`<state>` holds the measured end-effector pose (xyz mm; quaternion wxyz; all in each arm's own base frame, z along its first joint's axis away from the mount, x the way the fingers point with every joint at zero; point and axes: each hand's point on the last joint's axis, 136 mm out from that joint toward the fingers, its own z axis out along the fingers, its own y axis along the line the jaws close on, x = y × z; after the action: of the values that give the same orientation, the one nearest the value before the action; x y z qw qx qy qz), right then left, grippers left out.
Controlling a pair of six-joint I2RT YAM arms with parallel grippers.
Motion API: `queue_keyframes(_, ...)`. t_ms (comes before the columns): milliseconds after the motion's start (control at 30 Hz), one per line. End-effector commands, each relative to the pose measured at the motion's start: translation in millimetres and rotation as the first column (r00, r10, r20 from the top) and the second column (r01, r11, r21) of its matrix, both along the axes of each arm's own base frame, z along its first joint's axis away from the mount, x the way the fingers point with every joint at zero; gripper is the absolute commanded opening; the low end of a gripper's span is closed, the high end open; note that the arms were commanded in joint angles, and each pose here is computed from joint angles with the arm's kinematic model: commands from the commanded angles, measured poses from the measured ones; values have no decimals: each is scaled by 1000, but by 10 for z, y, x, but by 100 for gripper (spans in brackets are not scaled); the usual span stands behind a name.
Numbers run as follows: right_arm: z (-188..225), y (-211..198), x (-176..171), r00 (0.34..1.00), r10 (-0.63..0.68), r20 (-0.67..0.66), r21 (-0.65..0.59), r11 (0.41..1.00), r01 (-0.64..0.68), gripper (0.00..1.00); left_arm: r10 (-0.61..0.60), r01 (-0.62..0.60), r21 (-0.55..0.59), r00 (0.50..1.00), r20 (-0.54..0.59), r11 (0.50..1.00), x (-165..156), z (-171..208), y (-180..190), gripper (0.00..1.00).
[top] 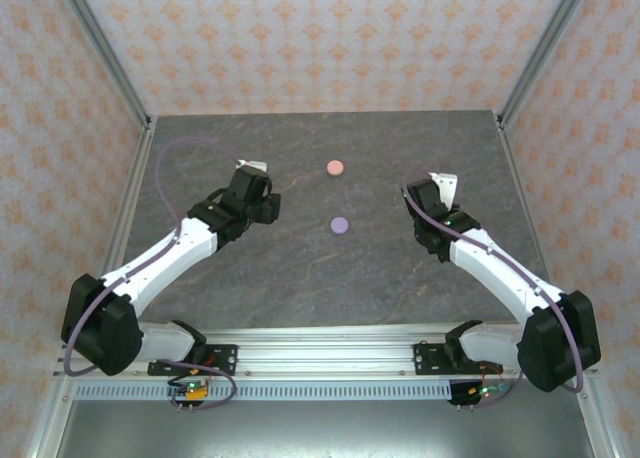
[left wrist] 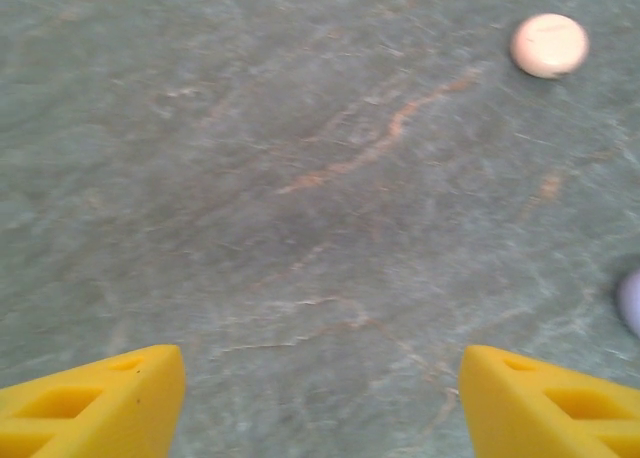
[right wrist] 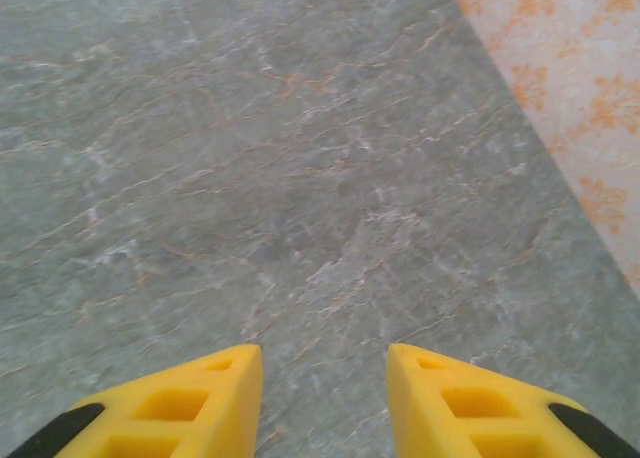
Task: Insert wireless bluetooth earbuds into charging case
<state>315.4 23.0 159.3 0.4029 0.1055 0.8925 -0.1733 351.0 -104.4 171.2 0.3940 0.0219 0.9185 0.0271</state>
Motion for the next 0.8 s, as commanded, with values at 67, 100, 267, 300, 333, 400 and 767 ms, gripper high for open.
queue_keyframes(67,129,-324,46,990,-77,117,-76,993,86,40,112,-120,170,992,56,978,-29,61,546,74)
queue_keyframes(100,102,-367,50,989,-85,121,-66,993,94,40,129,-139,180,989,70,974,-29,71,621,75)
queue_keyframes(267,-51,-600,79,979,-143,145,38,990,139,43,208,-237,226,967,147,945,-27,103,941,83)
queue_keyframes(300,-84,-640,93,977,-151,148,67,987,143,45,217,-249,231,964,156,941,-25,95,993,85)
queue_keyframes(333,-115,-673,102,976,-158,148,88,985,147,45,229,-263,232,959,164,937,-26,83,1040,88)
queue_keyframes(400,-192,-751,126,972,-180,151,135,978,160,47,263,-299,223,948,179,928,-28,44,1163,94)
queue_keyframes(767,-503,-968,386,958,-217,186,307,939,153,65,270,-306,102,925,267,947,172,-289,1391,100)
